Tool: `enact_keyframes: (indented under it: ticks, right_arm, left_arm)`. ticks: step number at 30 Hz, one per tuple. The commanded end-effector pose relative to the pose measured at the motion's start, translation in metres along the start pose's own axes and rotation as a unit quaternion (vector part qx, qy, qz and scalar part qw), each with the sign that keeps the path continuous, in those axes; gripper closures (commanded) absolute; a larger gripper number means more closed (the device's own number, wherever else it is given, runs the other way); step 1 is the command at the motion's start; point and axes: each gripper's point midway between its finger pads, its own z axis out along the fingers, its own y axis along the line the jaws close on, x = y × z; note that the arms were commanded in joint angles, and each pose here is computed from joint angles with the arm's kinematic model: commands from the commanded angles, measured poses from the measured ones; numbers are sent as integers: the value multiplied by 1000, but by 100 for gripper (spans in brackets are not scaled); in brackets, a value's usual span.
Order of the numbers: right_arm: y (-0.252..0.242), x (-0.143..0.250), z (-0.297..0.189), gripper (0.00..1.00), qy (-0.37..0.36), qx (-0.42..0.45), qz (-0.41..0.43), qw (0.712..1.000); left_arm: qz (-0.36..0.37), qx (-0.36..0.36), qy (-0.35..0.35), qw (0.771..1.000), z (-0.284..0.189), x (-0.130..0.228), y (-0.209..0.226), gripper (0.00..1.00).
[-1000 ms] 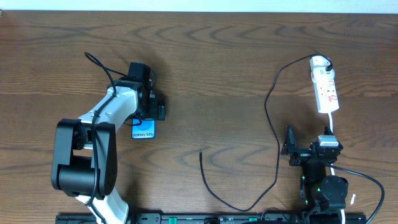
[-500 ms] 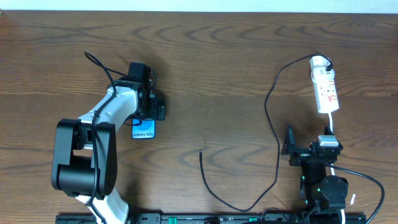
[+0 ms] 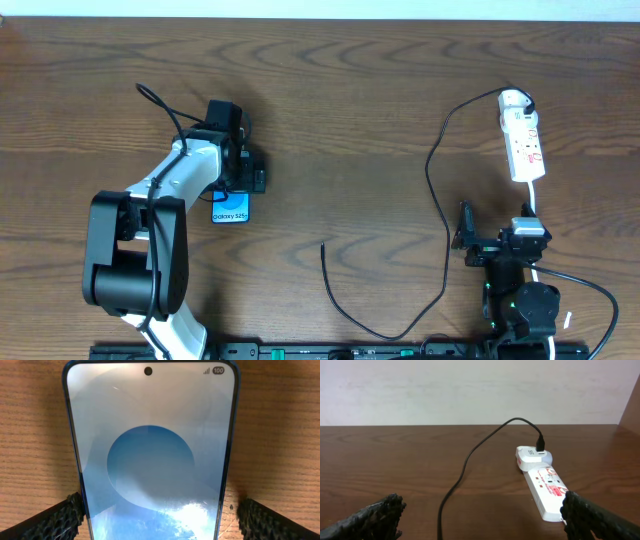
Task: Plug charger to phone and switch on socket
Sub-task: 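Close the left gripper on the phone's sides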
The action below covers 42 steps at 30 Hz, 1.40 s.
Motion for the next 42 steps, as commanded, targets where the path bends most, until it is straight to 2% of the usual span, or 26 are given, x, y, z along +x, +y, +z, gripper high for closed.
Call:
enact_keyframes:
  ticks: [1, 25, 42]
  right_arm:
    - [1, 0, 0, 1, -2, -2, -9, 1000]
    - [1, 0, 0, 1, -2, -2, -10, 1000]
    - [1, 0, 0, 1, -2, -2, -9, 1000]
  left_arm:
    - [-4, -9, 13, 1000, 6, 7, 3, 2]
    - [-4, -9, 13, 1000, 6, 7, 3, 18]
    - [-4, -9, 13, 1000, 6, 7, 3, 25]
